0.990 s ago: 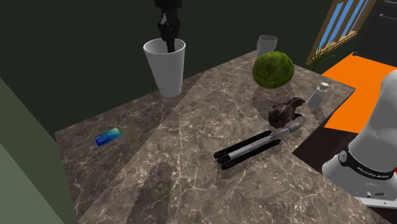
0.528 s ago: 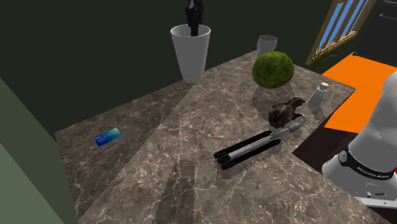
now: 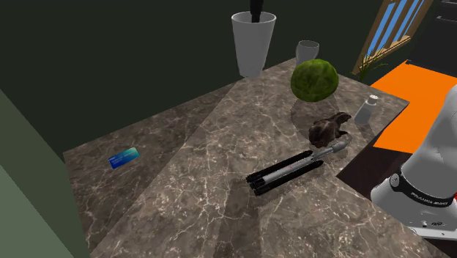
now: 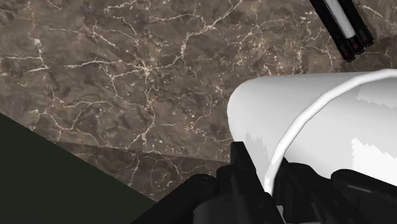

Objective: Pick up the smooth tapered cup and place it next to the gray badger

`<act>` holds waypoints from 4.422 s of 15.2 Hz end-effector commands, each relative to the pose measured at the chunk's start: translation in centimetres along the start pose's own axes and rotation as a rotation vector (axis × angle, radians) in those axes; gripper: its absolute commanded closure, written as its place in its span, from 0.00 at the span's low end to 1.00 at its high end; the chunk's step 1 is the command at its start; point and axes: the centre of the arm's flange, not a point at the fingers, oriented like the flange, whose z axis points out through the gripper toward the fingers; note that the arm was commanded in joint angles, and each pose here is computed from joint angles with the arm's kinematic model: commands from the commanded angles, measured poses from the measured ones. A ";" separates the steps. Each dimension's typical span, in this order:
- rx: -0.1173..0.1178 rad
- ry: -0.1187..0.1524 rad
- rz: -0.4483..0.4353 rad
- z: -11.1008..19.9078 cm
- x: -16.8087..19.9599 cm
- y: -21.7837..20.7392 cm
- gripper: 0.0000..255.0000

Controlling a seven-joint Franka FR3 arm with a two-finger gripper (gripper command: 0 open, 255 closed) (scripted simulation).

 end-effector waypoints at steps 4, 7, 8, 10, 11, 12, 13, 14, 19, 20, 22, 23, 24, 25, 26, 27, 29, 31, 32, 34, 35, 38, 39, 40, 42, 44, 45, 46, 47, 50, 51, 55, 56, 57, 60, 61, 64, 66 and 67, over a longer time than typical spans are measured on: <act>0.000 0.000 -0.001 -2.2 -4.9 3.8 1.00; 0.000 0.000 -0.001 -3.5 -7.7 6.2 1.00; 0.000 0.000 -0.001 -3.0 -7.7 6.2 1.00; 0.000 0.000 -0.001 -2.0 -7.7 6.4 1.00; 0.000 0.000 -0.001 -1.5 -7.6 6.5 1.00; 0.000 0.000 -0.001 -0.9 -7.6 6.5 1.00; 0.000 0.000 -0.001 -0.4 -7.6 6.6 1.00; 0.000 0.000 -0.001 0.1 -7.6 6.7 1.00; 0.000 0.000 -0.001 2.7 -7.6 7.1 1.00; 0.000 0.000 -0.001 3.2 -7.6 7.1 1.00; 0.000 0.000 -0.001 4.3 -7.5 7.3 1.00; 0.000 0.000 -0.001 4.8 -7.5 7.4 1.00; 0.000 0.000 -0.001 5.3 -7.5 7.4 1.00; 0.000 0.000 -0.001 5.9 -7.5 7.5 1.00; 0.000 0.000 -0.001 6.4 -7.5 7.6 1.00; 0.000 0.000 -0.001 6.9 -7.5 7.7 1.00; 0.000 0.000 -0.001 7.9 -7.5 7.8 1.00; 0.000 0.000 -0.001 9.0 -7.4 8.0 1.00; 0.000 0.000 -0.001 9.5 -7.4 8.1 1.00; 0.000 0.000 -0.001 10.6 -7.4 8.2 1.00; 0.000 0.000 -0.001 11.1 -7.4 8.3 1.00; 0.000 0.000 -0.001 12.6 -7.4 8.5 1.00; 0.000 0.000 -0.001 13.2 -7.4 8.6 1.00; 0.000 0.000 -0.001 13.7 -7.4 8.7 1.00; 0.000 0.000 -0.001 14.7 -7.3 8.8 1.00; 0.000 0.000 -0.001 15.8 -7.3 9.0 1.00; 0.000 0.000 -0.001 16.3 -7.3 9.0 1.00; 0.000 0.000 -0.001 16.8 -7.3 9.1 1.00; 0.000 0.000 -0.001 17.3 -7.3 9.2 1.00; 0.000 0.000 -0.001 18.2 -7.3 9.3 1.00; 0.000 0.000 -0.001 18.2 -7.3 9.3 1.00; 0.000 0.000 -0.001 18.2 -7.3 9.3 1.00; 0.000 0.000 -0.001 18.2 -7.3 9.3 1.00; 0.000 0.000 -0.001 18.2 -7.3 9.3 0.00; 0.000 0.000 -0.001 18.2 -7.3 9.3 0.00; 0.000 0.000 -0.001 18.2 -7.3 9.3 0.00; 0.000 0.000 -0.001 15.6 -7.3 9.3 0.00; 0.000 0.000 -0.001 13.2 -7.3 9.3 0.00; 0.000 0.000 -0.001 13.2 -7.3 9.3 0.00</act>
